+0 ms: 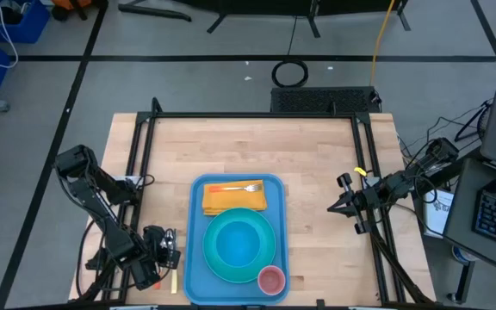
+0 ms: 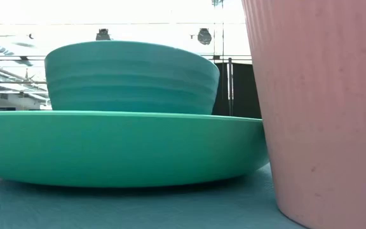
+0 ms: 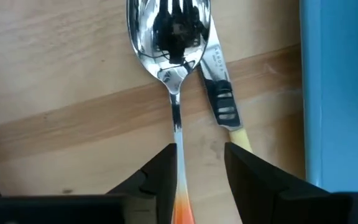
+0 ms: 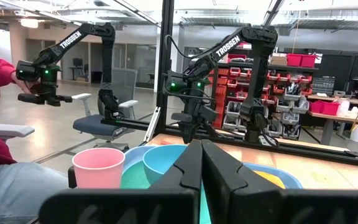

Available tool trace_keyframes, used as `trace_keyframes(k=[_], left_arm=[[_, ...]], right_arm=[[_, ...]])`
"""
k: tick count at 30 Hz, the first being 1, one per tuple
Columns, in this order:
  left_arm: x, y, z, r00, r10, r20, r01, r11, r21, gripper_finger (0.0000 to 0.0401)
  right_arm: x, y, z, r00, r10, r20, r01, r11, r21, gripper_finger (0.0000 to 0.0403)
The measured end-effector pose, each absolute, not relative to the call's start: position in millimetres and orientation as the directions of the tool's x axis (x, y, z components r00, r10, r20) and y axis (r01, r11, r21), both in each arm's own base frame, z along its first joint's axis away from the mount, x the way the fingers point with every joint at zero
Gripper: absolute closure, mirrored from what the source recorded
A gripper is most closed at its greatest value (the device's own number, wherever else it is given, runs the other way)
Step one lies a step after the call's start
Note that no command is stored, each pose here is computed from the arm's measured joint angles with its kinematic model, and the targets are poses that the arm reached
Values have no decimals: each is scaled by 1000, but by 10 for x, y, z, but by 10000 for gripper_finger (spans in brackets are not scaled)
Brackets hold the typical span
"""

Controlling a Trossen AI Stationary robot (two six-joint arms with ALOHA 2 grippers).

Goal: Set up tray
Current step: Put the orange spoon to the right of the orange fork on the napkin on the blue serving tray

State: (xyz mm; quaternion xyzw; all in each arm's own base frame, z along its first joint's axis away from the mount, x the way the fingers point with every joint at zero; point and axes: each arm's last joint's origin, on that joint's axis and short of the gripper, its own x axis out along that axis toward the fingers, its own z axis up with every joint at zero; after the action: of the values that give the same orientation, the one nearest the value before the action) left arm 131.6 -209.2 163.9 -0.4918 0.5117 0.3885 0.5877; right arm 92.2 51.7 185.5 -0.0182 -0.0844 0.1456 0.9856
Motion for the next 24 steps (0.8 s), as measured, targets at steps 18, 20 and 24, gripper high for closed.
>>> trace_keyframes(k=[18,20,24], left_arm=[[1340,-2137,1472,103,-25,-994,-968,227,-106,265],[1338,-2133,1471,104,-18,-994,-968,228,-105,265],[1336,-2130,1461,96,-10,-995,-968,231,-96,265]], right_arm=[[922,517,1855,943,290,161,-284,957,-60,403],[922,516,1856,943,290,162,-283,957,-60,403],[922,517,1856,943,290,162,-283,957,-60,403]])
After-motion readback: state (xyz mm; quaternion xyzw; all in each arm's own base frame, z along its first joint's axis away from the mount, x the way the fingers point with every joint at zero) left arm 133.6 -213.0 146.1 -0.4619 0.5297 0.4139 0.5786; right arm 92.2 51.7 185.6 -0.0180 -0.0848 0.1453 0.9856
